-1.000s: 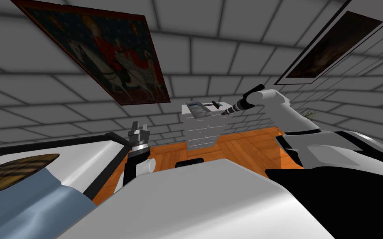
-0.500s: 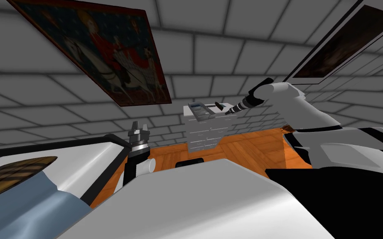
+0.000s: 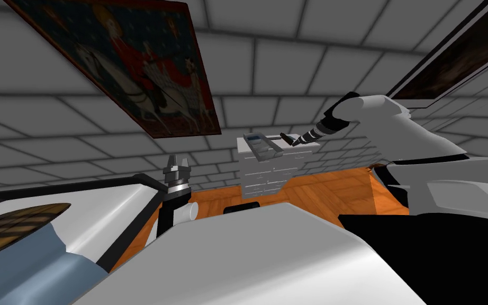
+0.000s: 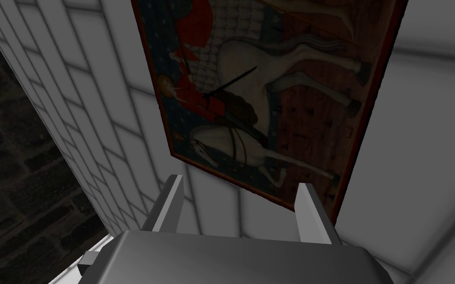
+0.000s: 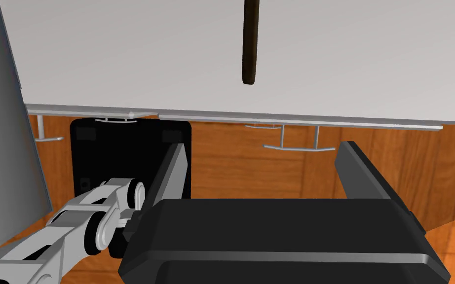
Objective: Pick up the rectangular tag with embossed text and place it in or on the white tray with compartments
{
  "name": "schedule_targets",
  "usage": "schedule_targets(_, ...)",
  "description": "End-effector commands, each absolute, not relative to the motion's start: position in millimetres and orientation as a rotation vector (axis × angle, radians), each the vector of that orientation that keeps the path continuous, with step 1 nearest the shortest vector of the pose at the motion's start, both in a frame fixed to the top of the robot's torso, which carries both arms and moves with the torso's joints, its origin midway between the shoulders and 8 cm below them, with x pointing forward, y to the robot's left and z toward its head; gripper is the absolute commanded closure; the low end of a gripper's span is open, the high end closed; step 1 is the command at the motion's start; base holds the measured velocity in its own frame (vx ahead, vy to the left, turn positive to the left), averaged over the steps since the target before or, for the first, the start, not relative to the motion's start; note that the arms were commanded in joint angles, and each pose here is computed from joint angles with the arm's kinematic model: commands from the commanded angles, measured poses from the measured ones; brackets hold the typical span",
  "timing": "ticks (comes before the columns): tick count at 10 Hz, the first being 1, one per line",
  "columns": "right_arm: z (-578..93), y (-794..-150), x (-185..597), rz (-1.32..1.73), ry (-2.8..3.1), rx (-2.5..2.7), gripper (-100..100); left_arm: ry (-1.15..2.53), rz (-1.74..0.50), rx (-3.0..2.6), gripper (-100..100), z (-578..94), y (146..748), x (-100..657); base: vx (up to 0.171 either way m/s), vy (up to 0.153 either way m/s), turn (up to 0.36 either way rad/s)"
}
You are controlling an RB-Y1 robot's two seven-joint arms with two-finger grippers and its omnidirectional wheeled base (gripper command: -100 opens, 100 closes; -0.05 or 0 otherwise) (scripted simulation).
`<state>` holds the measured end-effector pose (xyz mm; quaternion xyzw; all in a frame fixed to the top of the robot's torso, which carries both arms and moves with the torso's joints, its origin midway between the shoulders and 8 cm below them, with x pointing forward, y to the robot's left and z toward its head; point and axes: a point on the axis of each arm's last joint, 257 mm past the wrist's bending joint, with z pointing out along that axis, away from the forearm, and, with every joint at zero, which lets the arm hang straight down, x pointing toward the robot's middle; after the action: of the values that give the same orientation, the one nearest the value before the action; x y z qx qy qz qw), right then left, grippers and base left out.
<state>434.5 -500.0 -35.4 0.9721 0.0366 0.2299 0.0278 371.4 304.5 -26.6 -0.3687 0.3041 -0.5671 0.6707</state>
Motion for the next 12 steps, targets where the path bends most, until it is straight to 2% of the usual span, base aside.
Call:
schedule_targets(1,-33,-505,424,0.656,0.048,3.019,-100,0.685,-1.278,-0.831,0,-27,304,371,0.186,0.031,0.050)
schedule_targets(3,-32,-506,423,0.653,0.043,3.020,-100,0.685,-1.278,-0.831,0,-27,304,371,0.107,0.015,0.023)
schedule_targets(4,-32,-506,422,0.647,0.037,3.022,0,0.685,-1.278,-0.831,0,-27,304,371,0.012,0.002,0.002)
schedule_targets(5,-46,-513,428,0.655,0.038,3.021,-100,0.685,-1.278,-0.831,0,-27,304,371,0.004,0.019,0.000)
schedule_targets(7,-46,-513,429,0.651,0.037,3.022,-100,0.685,-1.278,-0.831,0,-27,304,371,-0.001,0.019,-0.003)
schedule_targets(8,-46,-513,429,0.654,0.039,3.021,100,0.685,-1.278,-0.831,0,-27,304,371,0.000,0.000,0.000)
schedule_targets(12,-46,-513,429,0.654,0.037,3.021,100,0.685,-1.278,-0.831,0,-27,304,371,0.000,0.000,0.000)
